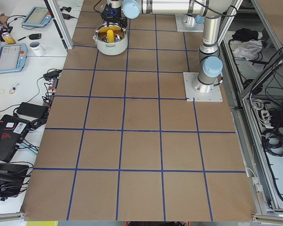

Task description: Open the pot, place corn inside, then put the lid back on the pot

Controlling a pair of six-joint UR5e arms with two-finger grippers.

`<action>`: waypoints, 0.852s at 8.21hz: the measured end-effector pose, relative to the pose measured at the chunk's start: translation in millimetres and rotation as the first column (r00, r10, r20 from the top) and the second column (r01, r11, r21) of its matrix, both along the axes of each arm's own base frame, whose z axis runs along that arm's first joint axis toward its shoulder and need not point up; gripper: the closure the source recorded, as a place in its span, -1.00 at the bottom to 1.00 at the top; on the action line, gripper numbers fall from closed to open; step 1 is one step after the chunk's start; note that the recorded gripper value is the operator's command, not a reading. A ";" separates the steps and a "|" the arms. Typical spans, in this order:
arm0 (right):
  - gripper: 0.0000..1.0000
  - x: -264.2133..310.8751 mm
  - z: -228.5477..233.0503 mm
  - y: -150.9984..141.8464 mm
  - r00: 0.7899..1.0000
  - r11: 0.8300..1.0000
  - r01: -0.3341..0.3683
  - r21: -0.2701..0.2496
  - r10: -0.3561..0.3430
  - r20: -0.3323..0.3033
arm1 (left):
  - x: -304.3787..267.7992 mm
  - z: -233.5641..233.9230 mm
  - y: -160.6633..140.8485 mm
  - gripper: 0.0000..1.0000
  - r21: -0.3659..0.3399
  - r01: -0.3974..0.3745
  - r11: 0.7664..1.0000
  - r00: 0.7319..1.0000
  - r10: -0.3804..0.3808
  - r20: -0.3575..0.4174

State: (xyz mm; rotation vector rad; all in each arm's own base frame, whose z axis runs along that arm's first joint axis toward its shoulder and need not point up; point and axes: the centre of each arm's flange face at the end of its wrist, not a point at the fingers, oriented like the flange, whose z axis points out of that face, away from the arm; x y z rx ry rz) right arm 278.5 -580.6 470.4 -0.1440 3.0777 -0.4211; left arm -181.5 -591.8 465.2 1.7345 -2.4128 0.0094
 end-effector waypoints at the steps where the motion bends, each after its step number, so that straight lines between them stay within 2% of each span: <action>1: 0.20 28.9 -22.2 -9.2 1.000 1.000 0.005 -0.012 -0.005 0.000 | 14.1 -7.5 14.8 -1.00 0.014 0.070 0.997 0.996 -0.071 0.059; 3: 0.20 58.7 -52.5 -20.6 1.000 0.999 0.028 -0.021 -0.027 0.008 | 24.5 -18.0 26.6 -1.00 0.033 0.205 0.978 0.971 -0.208 0.120; 4: 0.20 64.3 -63.4 -25.6 0.999 0.999 0.031 -0.019 -0.031 0.012 | 25.7 -22.7 27.2 -1.00 0.042 0.250 0.967 0.959 -0.254 0.130; 7: 0.20 72.8 -96.7 -42.5 1.000 1.000 0.028 0.001 -0.028 0.009 | 25.3 -29.6 28.5 -1.00 0.055 0.286 0.957 0.947 -0.291 0.133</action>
